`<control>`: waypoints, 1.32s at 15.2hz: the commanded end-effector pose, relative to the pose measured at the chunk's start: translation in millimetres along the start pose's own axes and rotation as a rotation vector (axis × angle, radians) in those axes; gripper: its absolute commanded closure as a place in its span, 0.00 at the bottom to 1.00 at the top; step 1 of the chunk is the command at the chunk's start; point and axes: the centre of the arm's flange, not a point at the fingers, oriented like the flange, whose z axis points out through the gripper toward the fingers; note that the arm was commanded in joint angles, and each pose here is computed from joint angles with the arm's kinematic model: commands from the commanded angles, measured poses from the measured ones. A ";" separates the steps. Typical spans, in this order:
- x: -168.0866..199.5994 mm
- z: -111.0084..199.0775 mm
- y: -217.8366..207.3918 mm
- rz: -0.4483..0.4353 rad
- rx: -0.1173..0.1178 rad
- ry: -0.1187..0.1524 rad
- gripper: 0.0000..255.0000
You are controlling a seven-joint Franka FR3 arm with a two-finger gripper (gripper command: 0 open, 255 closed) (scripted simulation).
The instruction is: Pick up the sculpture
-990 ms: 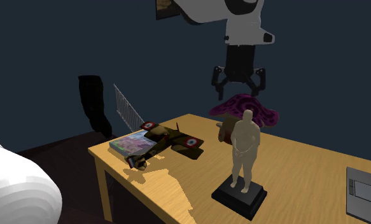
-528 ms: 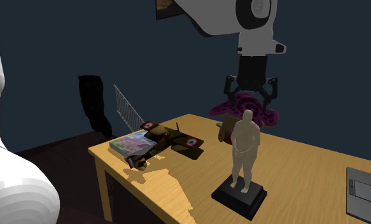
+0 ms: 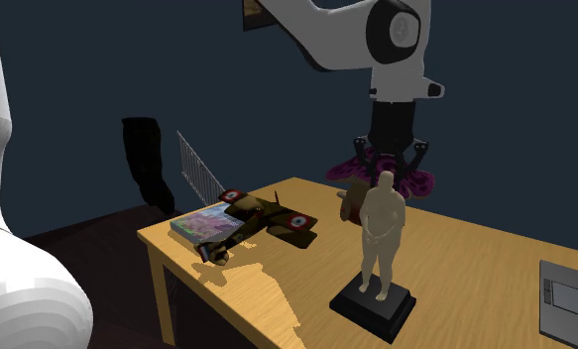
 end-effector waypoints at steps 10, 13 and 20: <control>0.4 -14.4 0.0 0.000 0.000 -0.001 1.00; 0.9 -30.2 0.0 0.000 0.000 -0.001 1.00; 2.1 -67.1 -0.2 0.000 0.000 -0.001 1.00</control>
